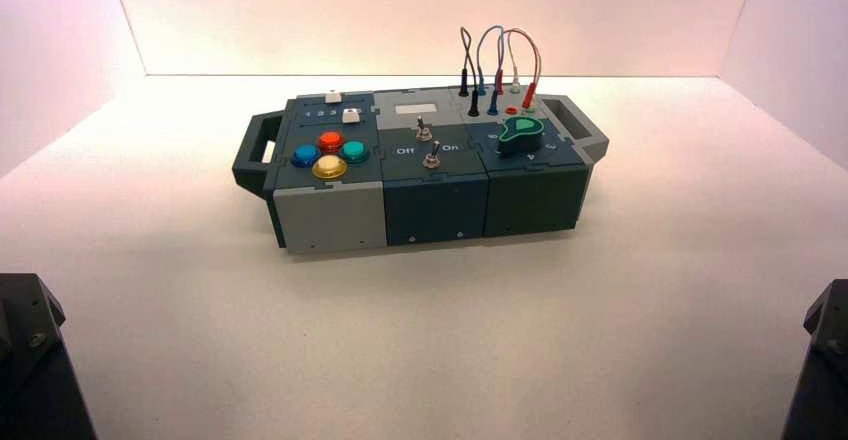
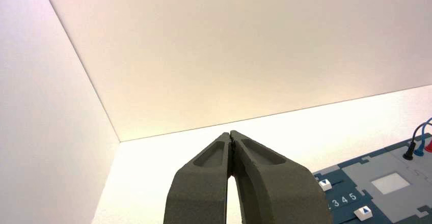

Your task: Insert the red wire.

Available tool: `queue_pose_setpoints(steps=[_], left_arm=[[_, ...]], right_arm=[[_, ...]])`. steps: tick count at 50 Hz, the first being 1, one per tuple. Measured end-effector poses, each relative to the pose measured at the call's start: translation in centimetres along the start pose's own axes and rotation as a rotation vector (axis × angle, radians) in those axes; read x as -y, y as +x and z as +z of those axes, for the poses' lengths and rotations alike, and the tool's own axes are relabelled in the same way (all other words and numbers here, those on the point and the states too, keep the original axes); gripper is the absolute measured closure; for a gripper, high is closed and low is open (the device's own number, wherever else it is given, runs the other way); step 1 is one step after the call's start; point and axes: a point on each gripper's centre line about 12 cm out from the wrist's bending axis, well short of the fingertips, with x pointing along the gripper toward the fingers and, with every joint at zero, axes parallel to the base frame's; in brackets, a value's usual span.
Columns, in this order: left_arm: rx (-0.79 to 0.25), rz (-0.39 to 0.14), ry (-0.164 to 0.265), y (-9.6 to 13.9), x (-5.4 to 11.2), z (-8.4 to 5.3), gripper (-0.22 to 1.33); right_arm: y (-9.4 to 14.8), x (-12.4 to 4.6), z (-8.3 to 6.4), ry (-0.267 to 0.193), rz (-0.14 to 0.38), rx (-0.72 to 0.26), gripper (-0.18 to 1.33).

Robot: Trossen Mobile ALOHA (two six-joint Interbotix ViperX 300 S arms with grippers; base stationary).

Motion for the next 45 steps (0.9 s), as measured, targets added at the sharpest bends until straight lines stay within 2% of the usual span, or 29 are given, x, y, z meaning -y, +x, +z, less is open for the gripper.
queue_pose_setpoints(steps=[21,35,45], left_arm=[[-0.024,-0.004,0.013,0.4,0.1,-0.4,1.28],[-0.073,-0.014,0.018,0.9,0.2,-1.2,1.28],[-0.118,-0.035,0.034,1.1,0.5,-1.5,1.28]], right_arm=[[0.6,0.0,-0.9,0.001,0.000,-0.057,-0.08],[1.8,0.1,-1.7,0.003,-0.002,-0.139,-0.08],[1.7,-0.1,-1.7,0.012,0.008,-0.190,-0.08]])
